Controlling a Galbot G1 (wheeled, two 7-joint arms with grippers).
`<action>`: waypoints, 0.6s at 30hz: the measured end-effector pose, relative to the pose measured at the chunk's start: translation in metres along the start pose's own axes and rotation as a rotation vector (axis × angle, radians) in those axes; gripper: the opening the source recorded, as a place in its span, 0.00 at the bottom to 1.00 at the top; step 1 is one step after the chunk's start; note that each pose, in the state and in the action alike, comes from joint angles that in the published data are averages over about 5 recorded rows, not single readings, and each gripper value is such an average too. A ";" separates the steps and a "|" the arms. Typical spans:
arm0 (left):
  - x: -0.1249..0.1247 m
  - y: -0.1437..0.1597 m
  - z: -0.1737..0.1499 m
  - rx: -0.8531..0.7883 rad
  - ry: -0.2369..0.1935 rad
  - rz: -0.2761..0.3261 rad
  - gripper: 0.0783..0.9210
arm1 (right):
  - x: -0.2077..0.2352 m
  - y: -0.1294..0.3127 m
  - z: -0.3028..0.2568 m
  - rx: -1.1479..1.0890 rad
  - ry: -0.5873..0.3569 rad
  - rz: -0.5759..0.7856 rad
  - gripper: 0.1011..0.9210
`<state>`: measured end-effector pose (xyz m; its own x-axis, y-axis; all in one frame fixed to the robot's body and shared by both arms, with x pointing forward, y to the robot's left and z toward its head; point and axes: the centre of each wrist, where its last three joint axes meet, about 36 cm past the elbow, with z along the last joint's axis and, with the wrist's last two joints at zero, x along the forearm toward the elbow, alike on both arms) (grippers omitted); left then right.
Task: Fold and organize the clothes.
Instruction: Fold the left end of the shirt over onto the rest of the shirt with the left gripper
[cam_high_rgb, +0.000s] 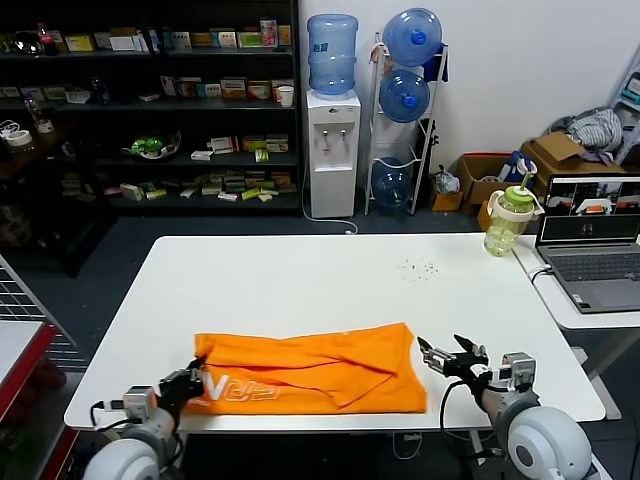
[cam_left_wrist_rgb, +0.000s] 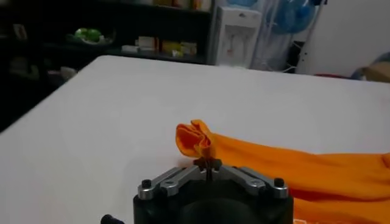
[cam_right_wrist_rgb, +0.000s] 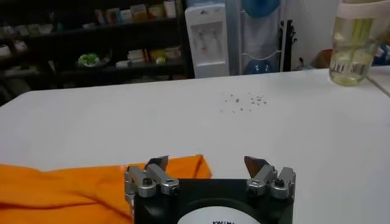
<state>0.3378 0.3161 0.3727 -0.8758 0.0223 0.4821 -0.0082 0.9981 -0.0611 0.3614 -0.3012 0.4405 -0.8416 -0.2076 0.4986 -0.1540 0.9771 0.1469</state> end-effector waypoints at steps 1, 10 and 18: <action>0.001 0.011 -0.002 -0.014 -0.001 -0.018 0.03 | -0.001 0.000 -0.001 0.000 -0.004 -0.001 0.88; 0.001 0.104 -0.036 -0.155 -0.039 -0.174 0.03 | -0.003 -0.001 -0.005 0.001 -0.024 0.002 0.88; 0.010 0.102 -0.053 -0.162 -0.036 -0.161 0.03 | -0.002 0.000 -0.003 0.000 -0.027 0.023 0.88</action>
<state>0.3536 0.4210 0.4179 -0.8862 -0.1375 0.4424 -0.0744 0.9848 0.1571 0.3646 -0.3005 0.4424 -0.8586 -0.1838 0.4786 -0.1346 0.9816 0.1355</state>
